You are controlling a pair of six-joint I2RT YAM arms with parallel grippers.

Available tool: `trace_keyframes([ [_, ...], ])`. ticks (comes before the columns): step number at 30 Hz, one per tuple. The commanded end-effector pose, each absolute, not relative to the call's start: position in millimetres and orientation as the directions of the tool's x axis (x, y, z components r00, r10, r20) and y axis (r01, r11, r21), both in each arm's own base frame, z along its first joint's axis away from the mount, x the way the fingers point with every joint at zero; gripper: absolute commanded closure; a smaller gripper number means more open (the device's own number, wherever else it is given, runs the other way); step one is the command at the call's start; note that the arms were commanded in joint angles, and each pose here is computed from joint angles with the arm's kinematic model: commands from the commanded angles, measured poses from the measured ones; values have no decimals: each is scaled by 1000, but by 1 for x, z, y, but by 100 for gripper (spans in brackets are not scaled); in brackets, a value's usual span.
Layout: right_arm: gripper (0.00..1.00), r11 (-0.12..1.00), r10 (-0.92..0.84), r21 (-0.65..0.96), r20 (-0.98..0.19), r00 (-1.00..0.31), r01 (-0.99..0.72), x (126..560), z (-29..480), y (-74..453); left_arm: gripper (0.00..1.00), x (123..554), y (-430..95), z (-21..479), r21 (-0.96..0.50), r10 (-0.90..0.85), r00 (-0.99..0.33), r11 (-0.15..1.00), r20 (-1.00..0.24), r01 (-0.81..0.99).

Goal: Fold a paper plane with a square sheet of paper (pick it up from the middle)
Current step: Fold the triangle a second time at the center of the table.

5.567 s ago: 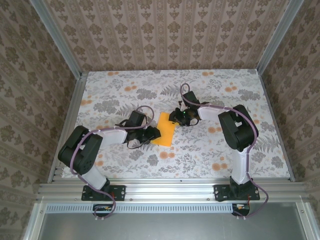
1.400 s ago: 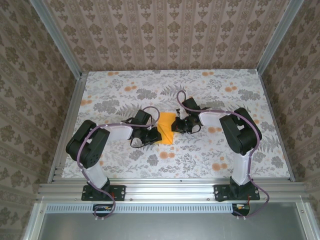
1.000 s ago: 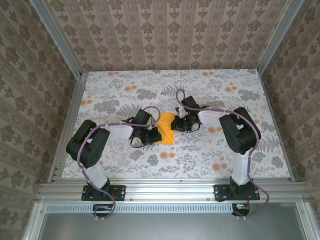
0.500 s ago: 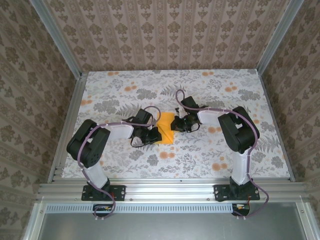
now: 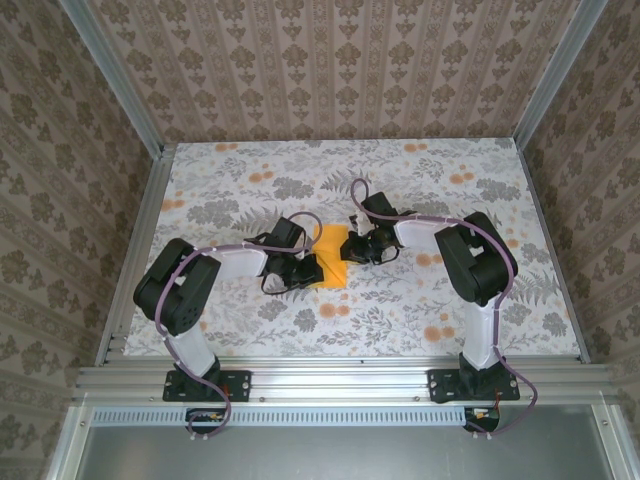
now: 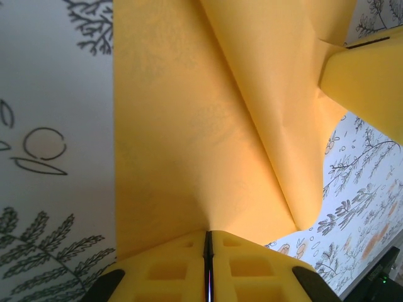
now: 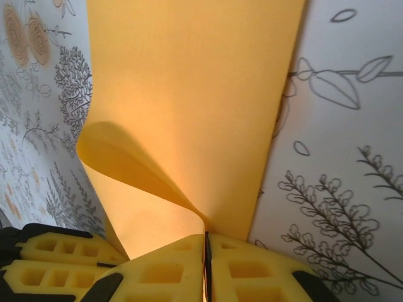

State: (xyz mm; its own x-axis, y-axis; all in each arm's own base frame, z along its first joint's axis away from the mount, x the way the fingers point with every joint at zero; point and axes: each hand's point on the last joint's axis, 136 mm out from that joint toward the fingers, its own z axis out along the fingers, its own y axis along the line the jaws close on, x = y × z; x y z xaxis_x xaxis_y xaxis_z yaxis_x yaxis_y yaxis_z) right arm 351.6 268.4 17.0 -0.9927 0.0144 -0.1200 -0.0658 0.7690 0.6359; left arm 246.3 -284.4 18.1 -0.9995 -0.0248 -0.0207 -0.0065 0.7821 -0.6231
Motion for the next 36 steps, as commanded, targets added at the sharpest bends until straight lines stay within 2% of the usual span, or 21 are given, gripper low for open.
trace_keyframes([
  [1, 89, 732, -4, 675, -129, -992, -90, 353, 23, 279, 89, 235, -275, 1, -565, -7, -1000, 825, 30, -23],
  [17, 89, 787, 4, 613, -103, -995, -61, 352, 7, 268, 89, 236, -278, 6, -577, -2, -1000, 816, 20, -13],
  [26, 89, 813, 3, 581, -87, -996, -48, 350, -2, 262, 79, 264, -309, 73, -726, -18, -990, 682, -139, 89],
  [31, 89, 824, 7, 566, -72, -997, -35, 347, -9, 259, 83, 282, -312, 79, -730, -69, -979, 677, -193, 96],
  [36, 90, 834, 14, 551, -66, -998, -25, 346, -13, 256, 87, 292, -317, 69, -725, -82, -978, 683, -191, 84],
])
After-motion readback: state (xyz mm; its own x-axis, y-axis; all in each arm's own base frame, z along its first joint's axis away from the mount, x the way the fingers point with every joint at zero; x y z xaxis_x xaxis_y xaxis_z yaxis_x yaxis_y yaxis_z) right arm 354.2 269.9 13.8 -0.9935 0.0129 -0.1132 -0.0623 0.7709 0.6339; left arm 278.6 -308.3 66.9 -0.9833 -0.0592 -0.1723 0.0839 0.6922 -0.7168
